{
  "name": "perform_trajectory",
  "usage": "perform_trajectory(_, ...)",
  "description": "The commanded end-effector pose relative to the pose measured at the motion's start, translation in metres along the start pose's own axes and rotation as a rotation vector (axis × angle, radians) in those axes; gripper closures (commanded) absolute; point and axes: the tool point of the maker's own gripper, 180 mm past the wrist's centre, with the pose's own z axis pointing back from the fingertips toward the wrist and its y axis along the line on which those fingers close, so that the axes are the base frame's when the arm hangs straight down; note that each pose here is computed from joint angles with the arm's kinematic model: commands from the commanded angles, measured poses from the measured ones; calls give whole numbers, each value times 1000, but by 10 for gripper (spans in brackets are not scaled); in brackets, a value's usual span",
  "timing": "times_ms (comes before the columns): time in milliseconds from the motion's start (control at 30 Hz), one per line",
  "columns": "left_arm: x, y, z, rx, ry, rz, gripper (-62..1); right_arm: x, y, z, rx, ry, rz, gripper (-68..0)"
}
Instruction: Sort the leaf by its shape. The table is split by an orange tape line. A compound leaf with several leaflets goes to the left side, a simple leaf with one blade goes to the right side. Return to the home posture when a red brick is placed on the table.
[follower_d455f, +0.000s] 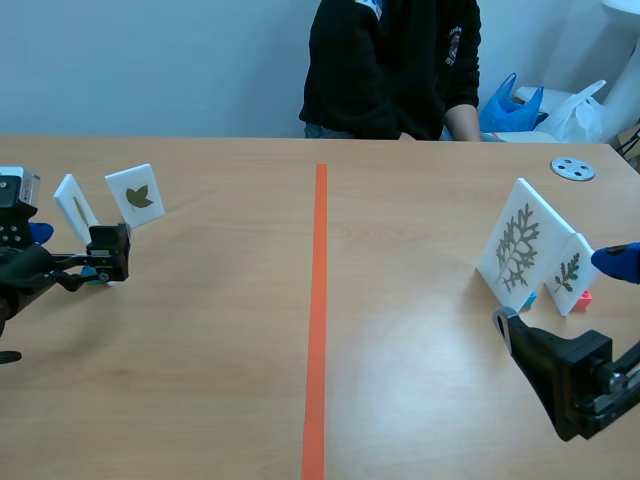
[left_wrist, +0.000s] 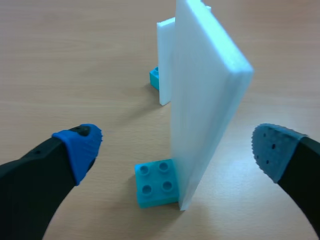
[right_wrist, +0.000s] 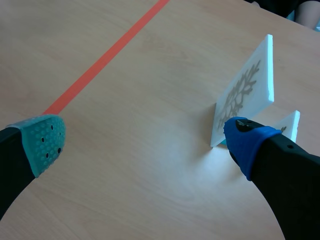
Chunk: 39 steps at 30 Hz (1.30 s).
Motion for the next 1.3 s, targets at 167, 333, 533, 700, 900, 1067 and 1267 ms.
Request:
perform_trajectory(167,57,8,5,-19,-109,-5,-623,14,-3,-1,-7,-46,11,-679)
perform_trajectory(333,88,2,18,-58,-122,-33,-623,14,-3,-1,-7,-46,11,-679)
perform_trajectory(533,114,-45,51,-243,-106,-147,-623,14,-3,-1,-8,-46,11,-679)
perform_trajectory(700,109,-95,93,-407,-71,-225,-623,14,-3,-1,-8,-46,11,-679)
perform_trajectory(900,74,-136,145,-547,17,-218,-623,14,-3,-1,-7,-46,11,-679)
perform_trajectory(1067,42,-147,173,-565,107,-152,-623,14,-2,-1,-7,-46,10,-679)
perform_trajectory(1267,30,-156,185,-557,133,-66,-623,14,-2,-1,-7,-46,10,-679)
